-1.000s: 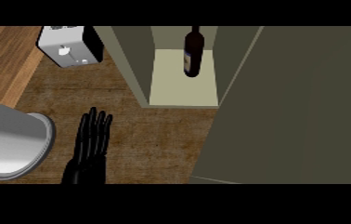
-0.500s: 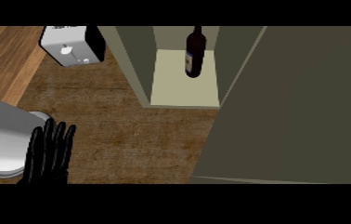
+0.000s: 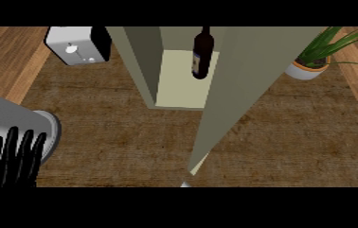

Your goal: Pick up the wine, place it into the cabinet and close the cabinet

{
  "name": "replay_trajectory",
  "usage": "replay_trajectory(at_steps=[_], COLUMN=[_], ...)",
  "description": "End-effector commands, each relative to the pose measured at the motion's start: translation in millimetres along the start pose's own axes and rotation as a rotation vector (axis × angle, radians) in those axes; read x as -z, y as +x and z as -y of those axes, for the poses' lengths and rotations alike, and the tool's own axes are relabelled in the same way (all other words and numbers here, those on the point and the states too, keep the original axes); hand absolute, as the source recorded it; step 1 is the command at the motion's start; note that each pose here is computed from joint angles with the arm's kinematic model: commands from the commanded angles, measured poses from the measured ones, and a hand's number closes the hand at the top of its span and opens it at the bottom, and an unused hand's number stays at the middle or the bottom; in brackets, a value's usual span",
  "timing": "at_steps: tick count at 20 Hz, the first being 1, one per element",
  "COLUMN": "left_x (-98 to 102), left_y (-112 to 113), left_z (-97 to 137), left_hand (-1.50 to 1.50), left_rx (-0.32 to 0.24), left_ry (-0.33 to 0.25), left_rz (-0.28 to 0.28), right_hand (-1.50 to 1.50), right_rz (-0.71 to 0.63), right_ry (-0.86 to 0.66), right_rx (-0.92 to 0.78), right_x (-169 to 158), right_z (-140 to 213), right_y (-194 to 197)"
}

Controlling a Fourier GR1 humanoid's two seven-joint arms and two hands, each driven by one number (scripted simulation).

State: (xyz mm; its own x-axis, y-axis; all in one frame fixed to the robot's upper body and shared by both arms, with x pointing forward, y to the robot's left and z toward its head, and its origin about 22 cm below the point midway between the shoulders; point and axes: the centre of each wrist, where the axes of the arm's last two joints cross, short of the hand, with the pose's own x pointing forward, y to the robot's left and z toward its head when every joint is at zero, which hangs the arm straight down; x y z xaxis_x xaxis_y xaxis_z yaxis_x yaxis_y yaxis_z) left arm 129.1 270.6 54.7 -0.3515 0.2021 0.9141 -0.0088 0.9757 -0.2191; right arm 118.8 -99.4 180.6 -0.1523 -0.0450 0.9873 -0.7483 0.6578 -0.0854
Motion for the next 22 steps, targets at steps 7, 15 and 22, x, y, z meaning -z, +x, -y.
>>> replay_trajectory(at_steps=[7, 15, 22], left_x=[14, 17, 37], left_y=[29, 38, 57], left_z=[-47, -62, -79], left_hand=[-1.5, -1.5, -1.5], left_rx=[-0.001, -0.035, -0.027], left_ry=[-0.054, -0.08, -0.069], left_rz=[0.021, 0.022, 0.036], right_hand=[1.5, 1.5, 1.5], right_rz=[0.062, 0.017, -0.008], right_ry=[0.013, -0.027, -0.022], right_rx=[-0.009, -0.055, -0.077], right_x=[66, 154, 223], right_z=[-16, 3, 32], right_y=[15, 41, 61])
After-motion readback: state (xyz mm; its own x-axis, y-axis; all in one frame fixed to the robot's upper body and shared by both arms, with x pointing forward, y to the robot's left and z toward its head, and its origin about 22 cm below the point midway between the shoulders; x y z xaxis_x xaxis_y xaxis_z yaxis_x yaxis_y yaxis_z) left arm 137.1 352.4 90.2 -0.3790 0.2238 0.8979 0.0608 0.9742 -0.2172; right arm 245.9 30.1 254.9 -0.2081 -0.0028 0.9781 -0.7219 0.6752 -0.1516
